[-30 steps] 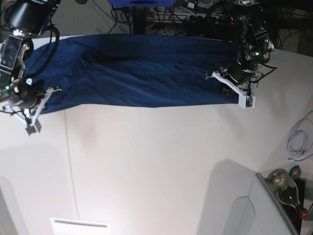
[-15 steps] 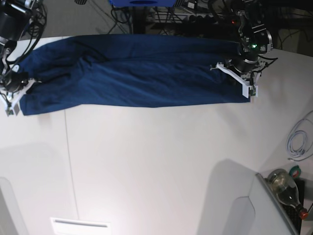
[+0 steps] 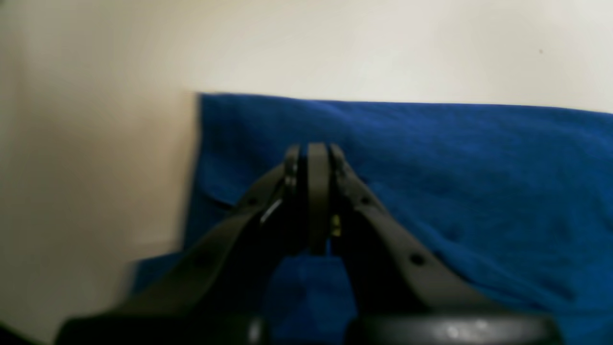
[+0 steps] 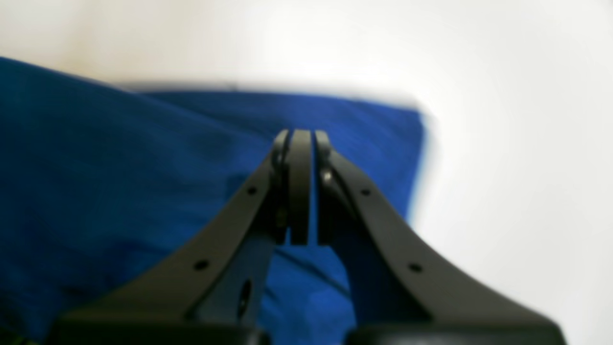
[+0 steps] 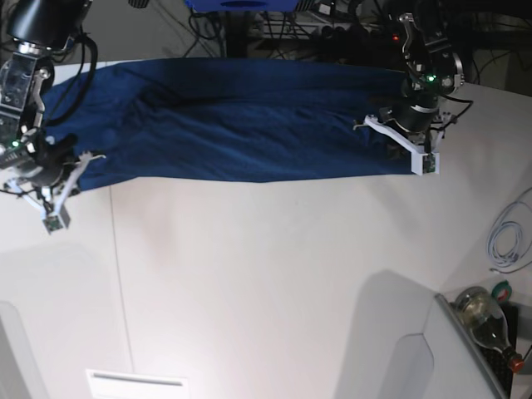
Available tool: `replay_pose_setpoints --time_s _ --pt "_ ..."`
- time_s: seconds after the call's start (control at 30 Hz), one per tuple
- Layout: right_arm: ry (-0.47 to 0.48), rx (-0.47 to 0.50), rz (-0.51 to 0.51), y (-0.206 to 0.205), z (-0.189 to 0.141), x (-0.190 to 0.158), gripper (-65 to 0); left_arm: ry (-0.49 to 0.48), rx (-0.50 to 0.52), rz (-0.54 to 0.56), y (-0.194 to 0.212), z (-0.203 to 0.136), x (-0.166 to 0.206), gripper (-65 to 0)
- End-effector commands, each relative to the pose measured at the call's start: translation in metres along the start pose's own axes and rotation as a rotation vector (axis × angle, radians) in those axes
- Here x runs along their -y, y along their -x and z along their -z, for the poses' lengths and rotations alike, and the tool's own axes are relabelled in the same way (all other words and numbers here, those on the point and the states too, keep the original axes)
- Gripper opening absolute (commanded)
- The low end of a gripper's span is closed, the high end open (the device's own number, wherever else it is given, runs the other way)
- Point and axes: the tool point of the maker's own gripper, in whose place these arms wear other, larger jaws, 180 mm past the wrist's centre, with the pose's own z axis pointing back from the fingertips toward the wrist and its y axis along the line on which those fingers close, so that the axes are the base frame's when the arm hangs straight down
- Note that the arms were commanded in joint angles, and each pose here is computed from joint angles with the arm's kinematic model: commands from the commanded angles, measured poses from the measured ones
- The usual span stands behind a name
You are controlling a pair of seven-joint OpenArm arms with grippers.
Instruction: Layout the t-shirt on the table in an organized manner, then fold the t-shirt properly
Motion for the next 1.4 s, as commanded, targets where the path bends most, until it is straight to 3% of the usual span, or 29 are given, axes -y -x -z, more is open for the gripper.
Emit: replay_pose_setpoints --time_s 0.0,0.23,0.37,0.63,0.83,1.07,1.2,1.37 --pt "-0.003 0.013 -0.016 -0.011 0.003 -0.002 -63.6 -0.009 0.027 0.000 -0.008 0.000 -0.004 -65.0" --pt "-0.080 -0.137 0.003 0.013 0.029 -0.019 -63.6 -0.013 0.004 -0.002 0.002 0.001 -0.008 -65.0" --pt "-0.036 -0.222 -0.035 0.042 0.024 -0.007 -63.6 -0.023 -0.003 0.003 0.004 0.001 -0.011 -65.0" --pt "0.037 -0.288 0.070 0.088 0.008 0.024 -63.6 -0.017 -0.004 0.006 0.004 0.001 -0.009 -65.0" --pt "0.077 -0.287 0.053 0.095 -0.007 0.034 -63.6 -0.022 0.023 0.005 -0.006 -0.002 -0.011 -65.0" --pt "0.177 -0.170 0.080 0.067 -0.035 0.056 -63.6 -0.053 0.108 0.077 -0.029 -0.043 -0.015 -65.0" --pt "0.168 -0.167 0.072 0.065 -0.034 0.051 -63.6 -0.051 0.085 0.082 -0.016 -0.054 -0.016 -65.0" --pt "0.155 -0.163 0.061 0.062 -0.031 0.046 -63.6 -0.024 0.012 0.018 0.015 -0.044 -0.027 -65.0"
